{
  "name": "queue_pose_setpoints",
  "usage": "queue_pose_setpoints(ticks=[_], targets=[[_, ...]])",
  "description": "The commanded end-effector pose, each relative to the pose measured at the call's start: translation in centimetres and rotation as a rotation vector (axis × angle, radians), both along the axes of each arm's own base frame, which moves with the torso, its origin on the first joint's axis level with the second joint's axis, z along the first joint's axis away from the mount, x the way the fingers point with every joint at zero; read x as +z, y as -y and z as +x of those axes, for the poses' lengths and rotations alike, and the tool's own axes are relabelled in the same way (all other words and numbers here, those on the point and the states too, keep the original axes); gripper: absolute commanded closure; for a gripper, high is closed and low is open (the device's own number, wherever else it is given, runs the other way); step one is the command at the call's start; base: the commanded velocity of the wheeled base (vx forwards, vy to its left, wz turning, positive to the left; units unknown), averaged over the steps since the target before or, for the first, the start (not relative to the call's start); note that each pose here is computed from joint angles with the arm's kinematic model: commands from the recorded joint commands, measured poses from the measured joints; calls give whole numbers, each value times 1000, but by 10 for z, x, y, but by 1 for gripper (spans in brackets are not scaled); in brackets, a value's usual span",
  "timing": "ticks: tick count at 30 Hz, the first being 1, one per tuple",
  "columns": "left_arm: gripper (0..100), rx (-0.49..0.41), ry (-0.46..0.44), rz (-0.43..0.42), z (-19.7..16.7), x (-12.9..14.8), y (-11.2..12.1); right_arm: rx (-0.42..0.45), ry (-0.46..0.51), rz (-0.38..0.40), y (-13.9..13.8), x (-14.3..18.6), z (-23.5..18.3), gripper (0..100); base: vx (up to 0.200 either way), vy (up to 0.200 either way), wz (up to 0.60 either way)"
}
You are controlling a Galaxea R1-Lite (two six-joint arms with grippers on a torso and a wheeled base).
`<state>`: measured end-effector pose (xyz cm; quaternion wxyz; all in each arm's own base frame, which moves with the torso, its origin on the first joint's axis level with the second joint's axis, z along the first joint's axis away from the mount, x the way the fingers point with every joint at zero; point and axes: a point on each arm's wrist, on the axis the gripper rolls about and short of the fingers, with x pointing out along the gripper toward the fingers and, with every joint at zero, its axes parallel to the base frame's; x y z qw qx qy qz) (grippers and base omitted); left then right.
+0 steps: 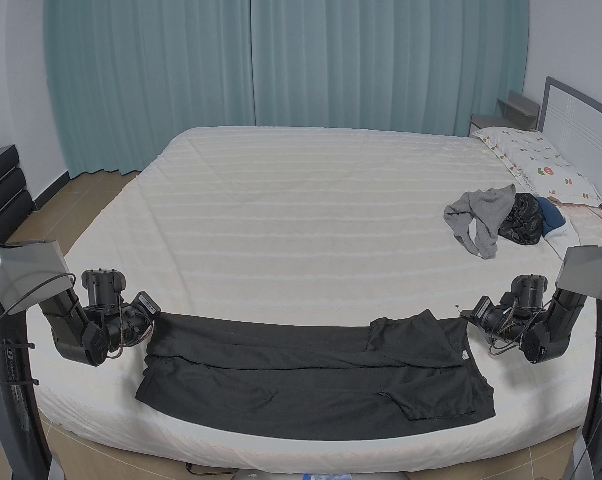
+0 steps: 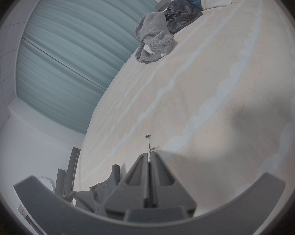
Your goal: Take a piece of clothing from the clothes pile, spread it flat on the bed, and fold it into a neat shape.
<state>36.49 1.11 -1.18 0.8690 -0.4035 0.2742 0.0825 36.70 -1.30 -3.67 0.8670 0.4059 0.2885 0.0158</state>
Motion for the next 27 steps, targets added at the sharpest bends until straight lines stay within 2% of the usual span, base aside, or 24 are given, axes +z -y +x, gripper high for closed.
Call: queue_pose_setpoints(ticks=[1, 6, 13, 19, 27], targets=[[0, -2, -5, -3, -1, -1, 0, 2, -5, 1, 0, -1, -1, 0, 0, 0, 0], [0, -1, -3, -3, 0, 0, 0, -8, -5, 20, 0, 4, -3, 0, 0, 0, 0], [0, 8, -14, -3, -10, 3, -3, -58, -11, 106, 5, 14, -7, 0, 0, 0, 0], [0, 15, -17, -7, -18, 9, -6, -72, -23, 111, 9, 13, -9, 0, 0, 0, 0], [0, 21, -33, -5, -36, 17, -9, -82, -23, 113, 12, 13, -10, 0, -200, 0, 0]])
